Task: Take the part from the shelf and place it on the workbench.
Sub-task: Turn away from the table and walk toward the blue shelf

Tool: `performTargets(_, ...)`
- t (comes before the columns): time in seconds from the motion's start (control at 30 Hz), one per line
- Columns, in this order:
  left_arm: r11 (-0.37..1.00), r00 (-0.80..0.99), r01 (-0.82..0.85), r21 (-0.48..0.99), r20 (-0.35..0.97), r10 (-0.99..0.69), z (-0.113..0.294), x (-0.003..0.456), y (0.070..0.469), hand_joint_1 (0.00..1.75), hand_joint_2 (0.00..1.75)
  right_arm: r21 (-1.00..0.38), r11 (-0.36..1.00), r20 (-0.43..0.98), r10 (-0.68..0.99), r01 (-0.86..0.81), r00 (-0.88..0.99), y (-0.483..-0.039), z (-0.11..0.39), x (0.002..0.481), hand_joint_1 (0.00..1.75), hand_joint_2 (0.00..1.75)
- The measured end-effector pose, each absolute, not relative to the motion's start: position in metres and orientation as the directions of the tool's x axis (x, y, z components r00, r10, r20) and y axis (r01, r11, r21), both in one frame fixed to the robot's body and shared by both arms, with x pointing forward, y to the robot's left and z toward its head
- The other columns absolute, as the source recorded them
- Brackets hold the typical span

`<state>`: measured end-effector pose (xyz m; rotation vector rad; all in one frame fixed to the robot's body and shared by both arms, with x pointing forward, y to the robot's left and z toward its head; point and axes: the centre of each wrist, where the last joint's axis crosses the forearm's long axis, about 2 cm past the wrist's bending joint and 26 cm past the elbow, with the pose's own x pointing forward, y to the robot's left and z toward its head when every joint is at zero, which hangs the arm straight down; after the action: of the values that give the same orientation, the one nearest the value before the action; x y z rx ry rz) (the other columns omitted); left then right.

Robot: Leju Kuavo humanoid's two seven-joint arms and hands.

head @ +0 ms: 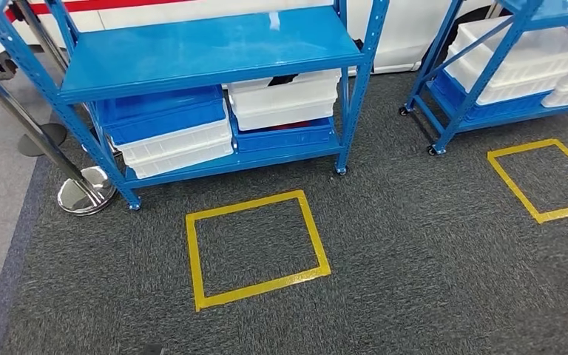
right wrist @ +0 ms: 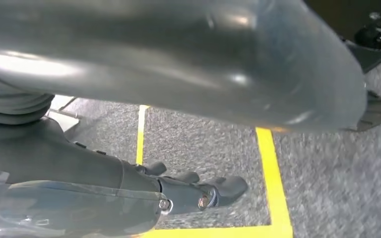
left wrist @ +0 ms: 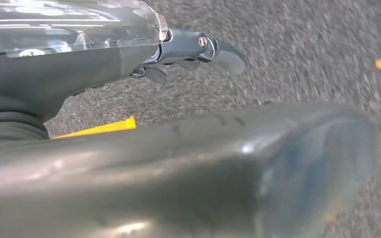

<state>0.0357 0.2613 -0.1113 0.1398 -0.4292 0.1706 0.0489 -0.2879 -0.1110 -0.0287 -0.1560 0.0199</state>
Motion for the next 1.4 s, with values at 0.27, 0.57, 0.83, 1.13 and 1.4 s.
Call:
performTargets(0.27,0.976,0.893,-0.194,0.096,0.429,0.135,-0.111,0.037,0.260,0.00,0.00,-0.031,0.999,0.145,0.024,-0.019,0.989,-0.289,-0.112,0.044,0.00,0.00)
performTargets(0.57,0.976,0.887,-0.196,0.097,0.441,0.135,-0.111,0.036,0.260,0.00,0.00,-0.031,0.999,0.144,0.030,-0.026,0.989,-0.289,-0.111,0.045,0.00,0.00)
performTargets(0.83,0.974,0.875,-0.205,0.096,0.463,0.139,-0.111,0.035,0.261,0.00,0.00,-0.061,0.998,0.166,-0.010,0.021,0.986,-0.289,-0.111,0.049,0.00,0.00)
performTargets(1.13,0.979,0.876,-0.189,0.080,0.464,0.131,-0.112,0.031,0.259,0.00,0.00,-0.065,0.997,0.161,-0.039,0.050,0.986,-0.291,-0.111,0.045,0.00,0.00)
performTargets(1.4,0.979,0.879,-0.186,0.078,0.459,0.131,-0.112,0.028,0.258,0.00,0.00,-0.069,0.996,0.143,-0.049,0.059,0.988,-0.295,-0.112,0.035,0.00,0.00)
